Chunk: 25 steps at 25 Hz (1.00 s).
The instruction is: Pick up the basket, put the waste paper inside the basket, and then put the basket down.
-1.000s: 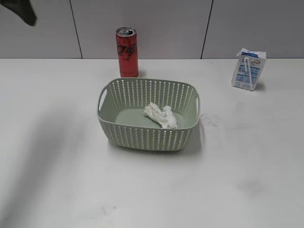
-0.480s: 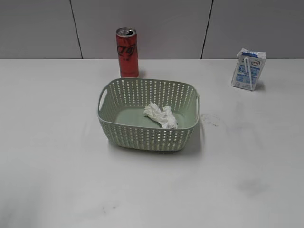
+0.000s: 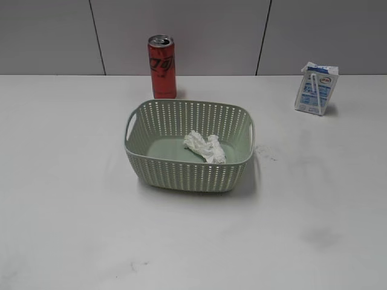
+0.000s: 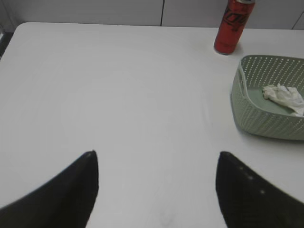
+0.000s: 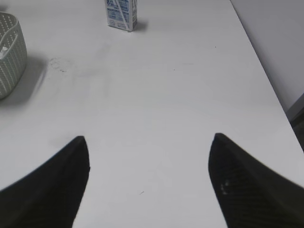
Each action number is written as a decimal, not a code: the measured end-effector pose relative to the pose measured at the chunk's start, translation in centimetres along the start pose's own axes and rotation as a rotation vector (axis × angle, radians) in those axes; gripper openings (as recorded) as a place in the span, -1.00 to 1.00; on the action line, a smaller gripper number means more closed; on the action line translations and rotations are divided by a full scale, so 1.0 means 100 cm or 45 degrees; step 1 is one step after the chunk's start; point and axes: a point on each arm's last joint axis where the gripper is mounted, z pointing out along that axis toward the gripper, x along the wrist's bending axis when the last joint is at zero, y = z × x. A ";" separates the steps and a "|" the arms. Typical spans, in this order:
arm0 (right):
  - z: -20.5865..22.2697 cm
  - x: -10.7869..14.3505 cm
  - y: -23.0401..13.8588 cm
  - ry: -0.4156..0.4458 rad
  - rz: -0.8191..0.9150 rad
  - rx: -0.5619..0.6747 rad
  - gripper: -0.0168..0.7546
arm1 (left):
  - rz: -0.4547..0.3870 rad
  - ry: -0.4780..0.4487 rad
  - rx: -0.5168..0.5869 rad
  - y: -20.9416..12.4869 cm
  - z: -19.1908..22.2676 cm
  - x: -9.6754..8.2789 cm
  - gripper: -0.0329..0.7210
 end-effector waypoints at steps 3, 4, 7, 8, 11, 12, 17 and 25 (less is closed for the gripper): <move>0.000 0.000 0.000 -0.001 0.000 0.000 0.57 | 0.015 0.008 -0.071 -0.025 -0.012 -0.002 0.60; 0.000 0.000 0.000 -0.001 0.000 0.000 0.57 | 0.017 0.007 -0.087 -0.031 -0.014 -0.002 0.59; 0.000 0.000 0.000 -0.001 -0.001 -0.001 0.57 | 0.021 0.006 -0.025 -0.043 -0.013 -0.003 0.55; 0.000 0.000 0.000 -0.001 -0.001 -0.001 0.57 | 0.020 0.004 0.001 -0.045 -0.011 -0.003 0.54; 0.000 0.000 0.000 -0.001 -0.001 -0.001 0.57 | 0.018 0.006 0.022 -0.049 -0.005 -0.002 0.53; 0.000 0.000 0.000 -0.001 -0.001 -0.001 0.57 | 0.017 0.009 0.021 -0.049 -0.004 -0.002 0.52; 0.000 0.000 0.000 -0.001 -0.001 -0.001 0.57 | -0.048 0.023 0.015 -0.050 -0.003 -0.001 0.52; 0.000 0.000 0.000 0.048 -0.024 -0.001 0.57 | -0.056 0.027 0.011 -0.050 -0.001 0.000 0.46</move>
